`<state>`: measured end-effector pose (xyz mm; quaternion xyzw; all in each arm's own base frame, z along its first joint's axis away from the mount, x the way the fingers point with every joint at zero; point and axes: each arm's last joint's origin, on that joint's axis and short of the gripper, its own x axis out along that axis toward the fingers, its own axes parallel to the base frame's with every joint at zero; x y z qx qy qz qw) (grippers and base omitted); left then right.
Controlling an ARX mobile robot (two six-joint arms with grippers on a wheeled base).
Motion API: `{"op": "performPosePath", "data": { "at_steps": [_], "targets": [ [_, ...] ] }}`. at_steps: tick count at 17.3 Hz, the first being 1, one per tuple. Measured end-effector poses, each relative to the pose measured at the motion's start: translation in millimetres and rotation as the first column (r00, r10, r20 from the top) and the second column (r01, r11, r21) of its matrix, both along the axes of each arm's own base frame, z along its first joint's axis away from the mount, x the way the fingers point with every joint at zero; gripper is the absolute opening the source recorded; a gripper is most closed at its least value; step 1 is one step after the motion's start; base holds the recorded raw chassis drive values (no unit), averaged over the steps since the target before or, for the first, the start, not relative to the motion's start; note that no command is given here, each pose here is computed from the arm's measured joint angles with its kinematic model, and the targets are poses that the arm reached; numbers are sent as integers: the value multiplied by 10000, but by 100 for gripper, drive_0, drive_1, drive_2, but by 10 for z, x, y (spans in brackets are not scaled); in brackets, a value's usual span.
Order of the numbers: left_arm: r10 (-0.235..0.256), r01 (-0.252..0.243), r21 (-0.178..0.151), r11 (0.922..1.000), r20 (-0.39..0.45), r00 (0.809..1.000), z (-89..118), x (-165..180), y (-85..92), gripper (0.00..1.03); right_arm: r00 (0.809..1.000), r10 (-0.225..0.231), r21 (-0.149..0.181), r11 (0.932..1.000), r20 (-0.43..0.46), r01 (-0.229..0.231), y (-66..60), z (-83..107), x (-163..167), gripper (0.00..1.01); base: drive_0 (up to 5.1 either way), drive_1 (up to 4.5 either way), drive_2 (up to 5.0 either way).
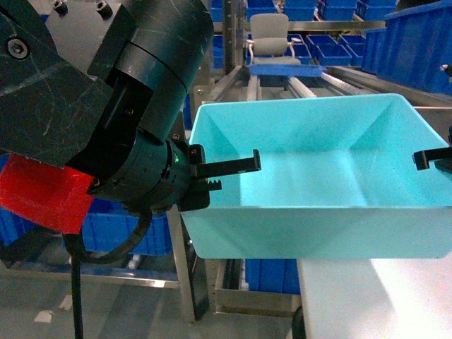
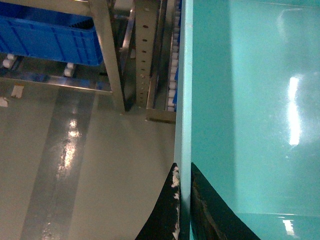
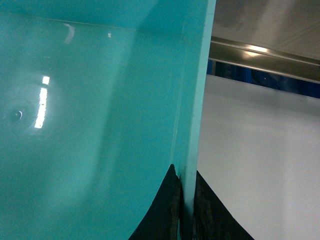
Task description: Organize blue bins on left shelf correctly
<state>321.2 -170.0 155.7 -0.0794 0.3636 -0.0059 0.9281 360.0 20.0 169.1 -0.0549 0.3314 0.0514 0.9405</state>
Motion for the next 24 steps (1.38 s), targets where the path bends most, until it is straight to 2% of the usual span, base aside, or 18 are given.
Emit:
{"op": "performPosePath", "data": {
  "at_steps": [7,13,22,24],
  "targets": [
    [-156,156,-41,9999,-30,9999,-1,-4,-11,2,9994,-217,-68,9997,-283,215,-14,-48,-35,3,-467,335,195],
    [-114,114,-25,9999,-35,9999,-2,-2,-5,2,9997,-148,-11,9999,-169,148,-10,-40,-27,3,-468,288,252],
    [-242,241,-78,9997,-93,9997,-4,-8,-15,2,9982,-311,-96,9995,-506,306,-22,-55,-82,3,-414,445,90],
    [0,0,45,10000,83,10000,3,-4,-15,2,9999,-127,-32,9999,1,127,-10,-18,-25,2,-364,498,119]
  ]
}}
